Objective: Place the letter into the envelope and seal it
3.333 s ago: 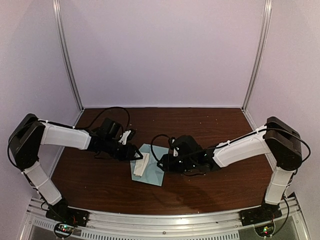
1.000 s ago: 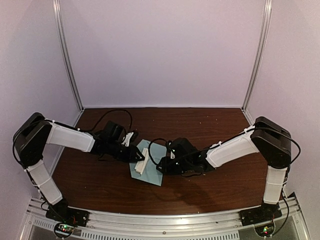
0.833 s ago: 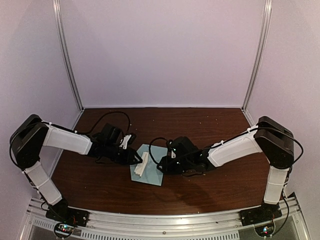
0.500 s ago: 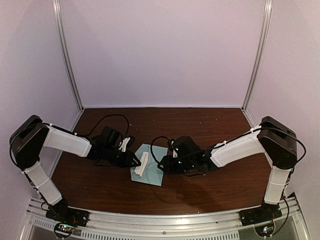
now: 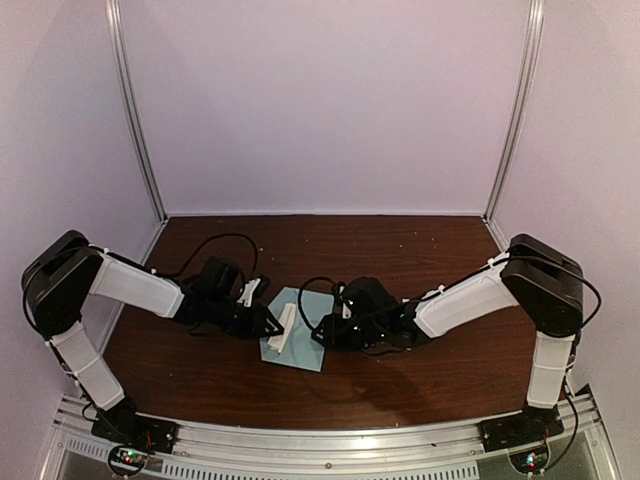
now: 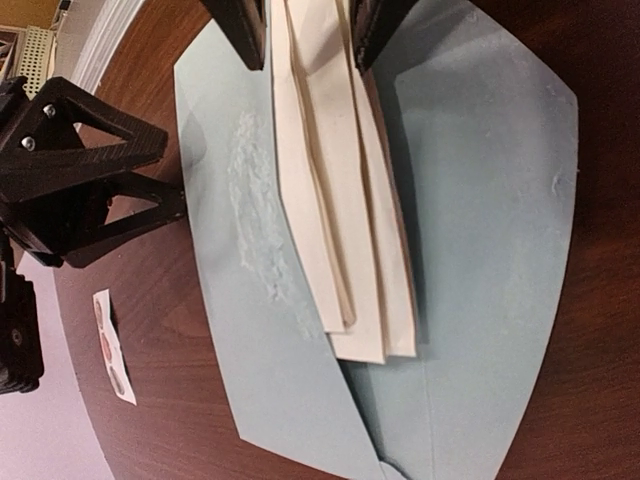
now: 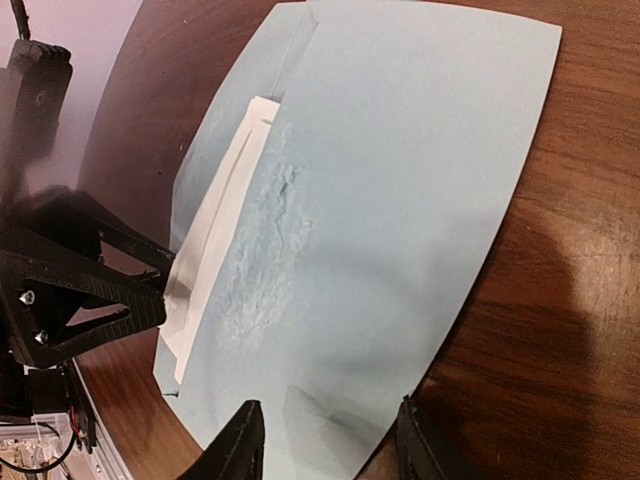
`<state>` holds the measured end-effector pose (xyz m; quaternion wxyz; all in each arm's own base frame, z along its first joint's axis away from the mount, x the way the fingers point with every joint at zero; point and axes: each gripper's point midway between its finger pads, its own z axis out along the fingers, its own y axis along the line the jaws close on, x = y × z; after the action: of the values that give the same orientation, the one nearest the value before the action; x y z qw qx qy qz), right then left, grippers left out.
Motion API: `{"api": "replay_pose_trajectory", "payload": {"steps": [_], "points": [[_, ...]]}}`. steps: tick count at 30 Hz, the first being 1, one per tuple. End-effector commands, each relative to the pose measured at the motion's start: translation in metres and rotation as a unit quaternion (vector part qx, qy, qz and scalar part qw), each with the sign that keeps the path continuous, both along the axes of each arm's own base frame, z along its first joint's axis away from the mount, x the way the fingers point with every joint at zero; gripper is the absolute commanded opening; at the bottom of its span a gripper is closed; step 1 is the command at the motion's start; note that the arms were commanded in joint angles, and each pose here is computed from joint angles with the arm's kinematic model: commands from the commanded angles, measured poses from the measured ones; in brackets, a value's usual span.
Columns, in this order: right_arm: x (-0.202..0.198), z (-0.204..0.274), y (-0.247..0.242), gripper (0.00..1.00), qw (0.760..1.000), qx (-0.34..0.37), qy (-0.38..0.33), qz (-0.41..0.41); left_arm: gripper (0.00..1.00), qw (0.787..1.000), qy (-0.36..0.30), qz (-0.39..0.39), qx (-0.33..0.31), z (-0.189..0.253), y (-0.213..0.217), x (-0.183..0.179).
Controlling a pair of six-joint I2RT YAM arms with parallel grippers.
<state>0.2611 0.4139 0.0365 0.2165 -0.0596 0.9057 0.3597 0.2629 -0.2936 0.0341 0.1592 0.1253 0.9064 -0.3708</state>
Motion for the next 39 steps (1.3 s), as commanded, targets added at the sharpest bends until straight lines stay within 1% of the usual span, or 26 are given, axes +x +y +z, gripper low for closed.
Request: {"api": "replay_pose_trajectory", "payload": {"steps": [1, 4, 8, 13, 14, 17, 18, 21, 24, 30, 39], "points": [[0.0, -0.011, 0.002, 0.45, 1.0, -0.004, 0.009, 0.002, 0.3, 1.0, -0.004, -0.006, -0.018, 0.001, -0.007, 0.002], [0.001, -0.012, 0.0, 0.45, 1.0, -0.005, 0.009, -0.001, 0.3, 1.0, 0.0, -0.009, -0.016, -0.003, -0.008, 0.003], [0.0, -0.014, -0.002, 0.45, 1.0, -0.009, 0.012, -0.004, 0.25, 1.0, -0.003, -0.008, -0.011, -0.005, -0.008, 0.005], [0.0, -0.016, -0.002, 0.45, 1.0, -0.01, 0.013, -0.004, 0.24, 1.0, -0.015, 0.01, 0.01, -0.005, 0.001, 0.008], [-0.001, -0.017, -0.002, 0.45, 1.0, -0.012, 0.013, -0.004, 0.25, 1.0, -0.018, 0.014, 0.013, -0.004, 0.003, 0.009], [-0.001, -0.018, -0.003, 0.45, 1.0, -0.014, 0.013, -0.004, 0.34, 0.999, -0.03, 0.03, 0.024, 0.0, 0.01, 0.011], [-0.001, -0.018, -0.003, 0.45, 1.0, -0.015, 0.014, -0.004, 0.35, 0.998, -0.034, 0.034, 0.027, 0.002, 0.012, 0.012], [-0.001, -0.02, -0.004, 0.45, 1.0, -0.016, 0.015, -0.004, 0.37, 0.998, -0.04, 0.039, 0.029, 0.005, 0.015, 0.012], [-0.001, -0.02, -0.003, 0.45, 1.0, -0.016, 0.015, -0.003, 0.36, 0.999, -0.028, 0.035, 0.024, 0.001, 0.014, 0.008], [-0.002, -0.021, -0.004, 0.45, 1.0, -0.017, 0.016, -0.002, 0.28, 1.0, 0.0, 0.028, 0.008, -0.011, 0.011, 0.002], [-0.003, -0.024, -0.002, 0.45, 1.0, -0.019, 0.02, 0.0, 0.13, 0.999, 0.018, 0.015, -0.029, -0.011, -0.001, -0.002]]}}
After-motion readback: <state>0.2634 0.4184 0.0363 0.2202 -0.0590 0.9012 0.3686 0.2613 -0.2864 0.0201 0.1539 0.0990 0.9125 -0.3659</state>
